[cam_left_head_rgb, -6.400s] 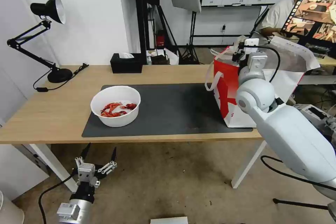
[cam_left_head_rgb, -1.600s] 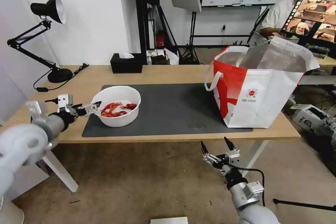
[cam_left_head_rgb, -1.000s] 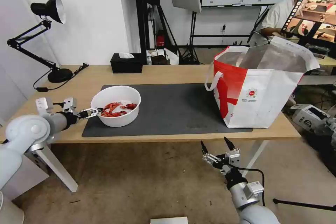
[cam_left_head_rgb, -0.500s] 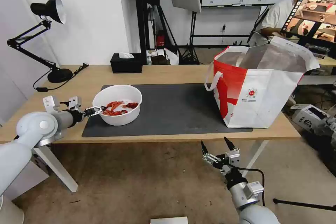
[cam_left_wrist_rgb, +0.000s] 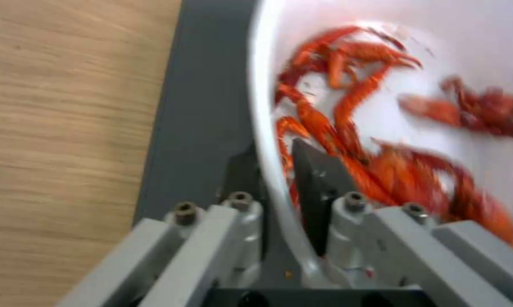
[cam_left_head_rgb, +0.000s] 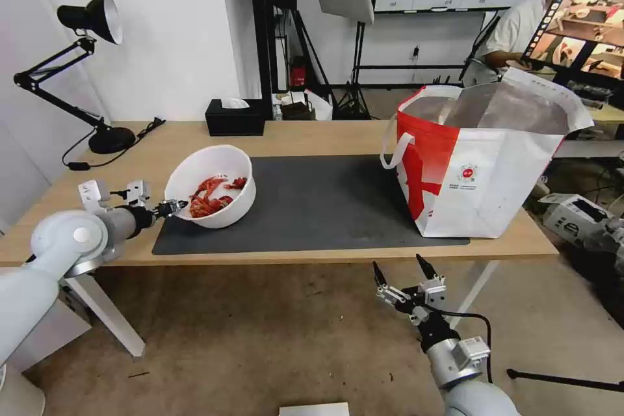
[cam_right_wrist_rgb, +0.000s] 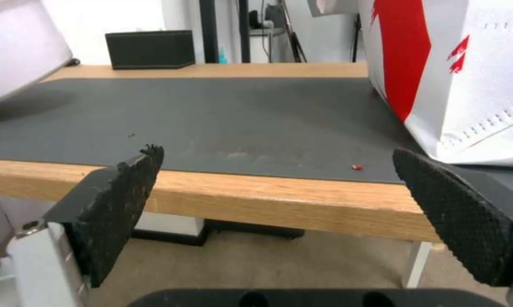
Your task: Pick up the trash from the table and place it into the takeout bag.
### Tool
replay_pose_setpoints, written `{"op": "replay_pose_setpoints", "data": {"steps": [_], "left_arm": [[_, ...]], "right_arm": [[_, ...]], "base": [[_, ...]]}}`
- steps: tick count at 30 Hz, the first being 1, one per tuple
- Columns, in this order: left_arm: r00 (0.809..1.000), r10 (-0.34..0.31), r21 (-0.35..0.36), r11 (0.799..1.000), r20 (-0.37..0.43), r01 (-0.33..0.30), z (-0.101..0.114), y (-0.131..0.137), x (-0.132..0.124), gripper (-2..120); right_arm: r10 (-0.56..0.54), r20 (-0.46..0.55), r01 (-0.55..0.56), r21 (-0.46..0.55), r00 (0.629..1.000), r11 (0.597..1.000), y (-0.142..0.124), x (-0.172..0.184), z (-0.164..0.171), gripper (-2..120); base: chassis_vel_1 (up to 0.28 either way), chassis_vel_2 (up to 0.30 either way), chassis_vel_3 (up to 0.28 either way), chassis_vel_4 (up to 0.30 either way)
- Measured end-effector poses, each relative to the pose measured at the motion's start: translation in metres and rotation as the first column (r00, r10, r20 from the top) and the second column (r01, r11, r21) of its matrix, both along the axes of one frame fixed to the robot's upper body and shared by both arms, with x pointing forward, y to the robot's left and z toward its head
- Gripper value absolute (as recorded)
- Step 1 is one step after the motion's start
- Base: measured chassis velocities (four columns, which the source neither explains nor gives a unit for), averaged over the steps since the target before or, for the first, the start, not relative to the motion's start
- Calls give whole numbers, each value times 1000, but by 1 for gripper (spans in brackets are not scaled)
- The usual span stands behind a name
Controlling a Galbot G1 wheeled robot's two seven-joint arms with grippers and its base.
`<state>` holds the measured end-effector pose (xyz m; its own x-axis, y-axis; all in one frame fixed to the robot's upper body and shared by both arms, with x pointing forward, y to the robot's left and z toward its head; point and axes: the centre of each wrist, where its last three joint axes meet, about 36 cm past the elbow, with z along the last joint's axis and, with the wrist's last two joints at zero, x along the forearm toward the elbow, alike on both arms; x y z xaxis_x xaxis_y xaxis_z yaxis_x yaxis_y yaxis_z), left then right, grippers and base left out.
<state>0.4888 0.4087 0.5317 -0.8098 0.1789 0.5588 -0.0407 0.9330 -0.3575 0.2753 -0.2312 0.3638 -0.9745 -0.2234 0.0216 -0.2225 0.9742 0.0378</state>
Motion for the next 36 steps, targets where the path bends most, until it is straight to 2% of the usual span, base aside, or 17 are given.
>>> {"op": "replay_pose_setpoints", "data": {"steps": [1,4,10,14,15,16,17,18,20,22,23,24,25,26,28,32,36], "left_arm": [[1000,0,0,1000,0,0,0,0,0,12],[1000,12,-2,1000,21,-12,5,1,-3,0],[998,37,1,999,59,-37,11,-1,-12,0],[989,65,23,997,134,-69,13,-7,-17,0],[975,82,41,995,207,-92,14,-13,-20,0],[970,85,48,994,228,-99,15,-16,-21,0],[954,97,74,990,285,-123,18,-23,-23,0],[954,97,74,990,285,-123,18,-23,-23,0],[932,116,106,981,343,-161,19,-30,-25,0],[929,118,109,980,350,-166,19,-31,-26,0],[905,139,123,971,403,-204,19,-38,-28,0],[899,142,127,969,415,-211,18,-39,-28,0],[875,142,151,960,463,-236,15,-41,-30,0],[875,142,151,960,463,-236,15,-41,-30,0],[850,153,175,946,504,-274,11,-44,-32,0],[846,156,174,944,510,-279,13,-46,-33,0],[860,140,176,951,491,-255,19,-47,-35,0]], "right_arm": [[0,0,0,0,1000,1000,0,0,0,100],[0,0,0,0,1000,1000,0,0,0,100],[0,0,0,0,1000,1000,0,0,0,100],[0,0,0,0,1000,1000,0,0,0,100],[0,0,0,0,1000,1000,0,0,0,100],[0,0,0,0,1000,1000,0,0,0,100],[0,0,0,0,1000,1000,0,0,0,100],[0,0,0,0,1000,1000,0,0,0,100],[0,0,0,0,1000,1000,0,0,0,100],[0,0,0,0,1000,1000,0,0,0,100],[0,0,0,0,1000,1000,0,0,0,100],[0,0,0,0,1000,1000,0,0,0,100],[0,0,0,0,1000,1000,0,0,0,100],[0,0,0,0,1000,1000,0,0,0,100],[0,0,0,0,1000,1000,0,0,0,100],[0,0,0,0,1000,1000,0,0,0,100],[0,0,0,0,1000,1000,0,0,0,100]], "base": [[0,0,0,0],[0,0,0,0],[0,0,0,0],[0,0,0,0],[0,0,0,0],[0,0,0,0],[0,0,0,0],[0,0,0,0],[0,0,0,0],[0,0,0,0],[0,0,0,0],[0,0,0,0],[0,0,0,0],[0,0,0,0],[0,0,0,0],[0,0,0,0],[0,0,0,0]]}}
